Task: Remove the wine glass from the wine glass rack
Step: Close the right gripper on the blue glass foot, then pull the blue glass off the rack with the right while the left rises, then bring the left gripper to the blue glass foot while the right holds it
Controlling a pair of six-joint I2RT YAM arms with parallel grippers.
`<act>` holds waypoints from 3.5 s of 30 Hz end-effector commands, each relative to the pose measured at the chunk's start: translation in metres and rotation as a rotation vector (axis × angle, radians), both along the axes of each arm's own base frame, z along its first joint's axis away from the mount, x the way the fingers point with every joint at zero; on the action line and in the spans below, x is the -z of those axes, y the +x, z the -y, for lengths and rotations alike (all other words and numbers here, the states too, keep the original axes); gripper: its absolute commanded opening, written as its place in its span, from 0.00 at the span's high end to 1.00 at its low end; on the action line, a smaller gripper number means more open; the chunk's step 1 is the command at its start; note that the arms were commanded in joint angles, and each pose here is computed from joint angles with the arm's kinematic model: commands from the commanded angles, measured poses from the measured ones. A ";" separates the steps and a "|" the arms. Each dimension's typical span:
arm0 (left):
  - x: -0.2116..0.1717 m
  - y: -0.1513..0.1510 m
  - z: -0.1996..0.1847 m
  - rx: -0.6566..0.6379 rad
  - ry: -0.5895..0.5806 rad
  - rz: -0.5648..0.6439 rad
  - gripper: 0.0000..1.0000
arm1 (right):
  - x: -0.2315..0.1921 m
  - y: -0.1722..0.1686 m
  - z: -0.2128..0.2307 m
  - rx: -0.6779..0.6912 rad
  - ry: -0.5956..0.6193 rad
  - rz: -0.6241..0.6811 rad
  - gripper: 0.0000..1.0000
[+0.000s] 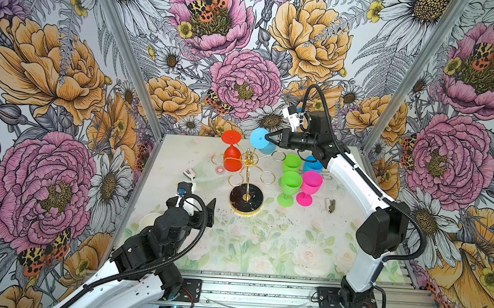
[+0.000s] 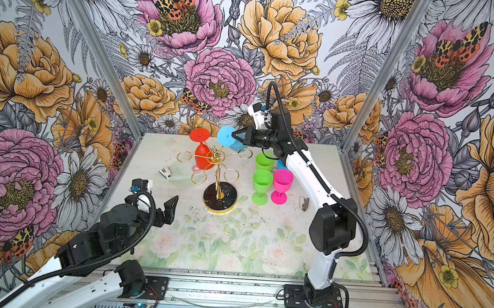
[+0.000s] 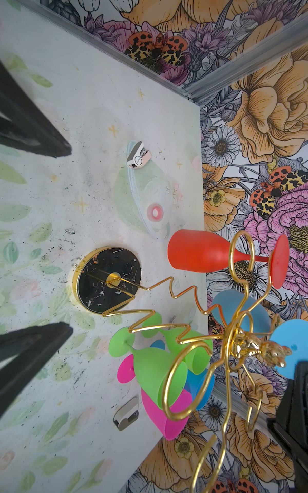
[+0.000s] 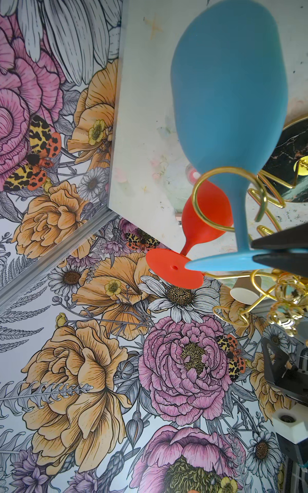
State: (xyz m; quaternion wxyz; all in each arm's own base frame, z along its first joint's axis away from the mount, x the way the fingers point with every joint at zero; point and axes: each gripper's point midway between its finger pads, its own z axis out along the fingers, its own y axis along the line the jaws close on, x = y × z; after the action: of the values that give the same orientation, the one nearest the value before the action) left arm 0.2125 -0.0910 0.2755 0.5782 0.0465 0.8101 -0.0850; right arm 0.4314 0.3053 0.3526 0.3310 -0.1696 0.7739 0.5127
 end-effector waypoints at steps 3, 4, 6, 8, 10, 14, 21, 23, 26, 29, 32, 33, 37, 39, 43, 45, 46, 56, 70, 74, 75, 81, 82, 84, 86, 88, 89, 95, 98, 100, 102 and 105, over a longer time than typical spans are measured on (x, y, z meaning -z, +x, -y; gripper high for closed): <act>0.001 0.002 0.005 0.017 -0.008 -0.001 0.02 | -0.019 -0.019 -0.002 -0.044 0.017 0.055 1.00; 0.001 0.002 0.004 0.017 -0.007 0.000 0.02 | -0.017 -0.019 -0.002 -0.045 0.016 0.052 1.00; 0.001 0.002 0.005 0.018 -0.007 -0.001 0.02 | -0.018 -0.021 -0.003 -0.049 0.017 0.054 1.00; 0.001 0.002 0.004 0.016 -0.006 -0.001 0.02 | -0.018 -0.024 -0.002 -0.050 0.016 0.054 1.00; 0.001 0.002 0.004 0.015 -0.007 -0.001 0.02 | -0.019 -0.027 -0.001 -0.050 0.015 0.058 1.00; 0.000 0.002 0.004 0.016 -0.008 0.000 0.02 | -0.021 -0.031 0.005 -0.032 0.005 0.076 1.00; 0.000 0.002 0.005 0.020 -0.011 0.001 0.02 | -0.029 -0.028 0.018 0.020 -0.001 0.101 1.00; 0.000 0.002 0.004 0.019 -0.011 0.001 0.02 | -0.030 -0.026 0.022 0.033 -0.002 0.102 1.00; 0.000 0.002 0.005 0.020 -0.011 0.001 0.02 | -0.031 -0.024 0.028 0.053 -0.006 0.105 1.00; 0.000 0.001 0.005 0.025 -0.015 0.000 0.02 | -0.029 -0.022 0.034 0.075 -0.012 0.101 1.00; 0.000 0.001 0.006 0.028 -0.014 -0.002 0.02 | -0.027 -0.020 0.039 0.091 -0.016 0.100 1.00; 0.000 0.002 0.007 0.030 -0.013 -0.003 0.02 | -0.028 -0.020 0.041 0.095 -0.017 0.103 1.00; 0.002 0.002 0.009 0.037 -0.012 -0.009 0.02 | -0.030 -0.019 0.049 0.118 -0.021 0.113 1.00; 0.002 0.002 0.011 0.046 -0.011 -0.012 0.02 | -0.036 -0.021 0.055 0.134 -0.023 0.132 1.00; 0.004 0.002 0.016 0.068 -0.009 -0.019 0.02 | -0.052 -0.029 0.069 0.169 -0.030 0.189 1.00; 0.003 0.002 0.019 0.082 -0.013 -0.024 0.02 | -0.059 -0.034 0.079 0.201 -0.034 0.214 1.00; 0.003 0.002 0.020 0.090 -0.016 -0.026 0.02 | -0.061 -0.036 0.083 0.216 -0.036 0.219 1.00; -0.001 -0.005 0.049 0.246 -0.060 -0.040 0.02 | -0.085 -0.096 0.121 0.363 -0.035 0.284 1.00; -0.013 -0.035 0.104 0.596 -0.224 -0.056 0.08 | -0.022 -0.195 0.106 0.147 -0.159 0.207 1.00; -0.018 -0.051 0.120 0.733 -0.288 -0.066 0.08 | 0.010 -0.218 0.092 0.051 -0.181 0.174 1.00; -0.021 -0.054 0.123 0.761 -0.305 -0.063 0.09 | 0.017 -0.221 0.089 0.037 -0.187 0.164 1.00; -0.034 -0.065 0.136 0.881 -0.418 -0.107 0.23 | 0.037 -0.244 0.061 -0.073 -0.226 0.179 1.00; -0.034 -0.064 0.137 0.888 -0.437 -0.124 0.25 | 0.036 -0.248 0.055 -0.096 -0.217 0.191 1.00; -0.031 -0.060 0.139 0.893 -0.467 -0.160 0.29 | 0.033 -0.254 0.043 -0.136 -0.184 0.209 1.00; -0.030 -0.057 0.141 0.906 -0.498 -0.189 0.32 | 0.030 -0.260 0.030 -0.180 -0.139 0.214 1.00; -0.031 -0.056 0.143 0.918 -0.519 -0.205 0.35 | 0.029 -0.265 0.019 -0.214 -0.114 0.222 1.00; -0.032 -0.056 0.144 0.920 -0.526 -0.209 0.36 | 0.028 -0.266 0.014 -0.226 -0.107 0.232 1.00; -0.035 -0.062 0.145 0.960 -0.547 -0.211 0.42 | 0.029 -0.271 -0.005 -0.264 -0.090 0.256 1.00; -0.034 -0.065 0.146 0.980 -0.554 -0.219 0.45 | 0.028 -0.270 -0.009 -0.268 -0.082 0.263 1.00; -0.031 -0.065 0.146 0.978 -0.554 -0.230 0.46 | 0.025 -0.270 -0.011 -0.271 -0.069 0.270 1.00; -0.028 -0.065 0.147 0.983 -0.558 -0.240 0.47 | 0.024 -0.269 -0.013 -0.272 -0.062 0.276 1.00; -0.027 -0.067 0.150 1.005 -0.572 -0.253 0.54 | 0.028 -0.265 -0.015 -0.266 -0.069 0.276 1.00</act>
State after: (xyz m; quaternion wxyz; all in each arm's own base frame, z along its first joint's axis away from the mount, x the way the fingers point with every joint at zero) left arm 0.1491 -0.2386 0.2996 0.3607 0.2463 0.7100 -0.5524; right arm 0.1629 0.3149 0.3154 0.3394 -0.3491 0.7242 0.4885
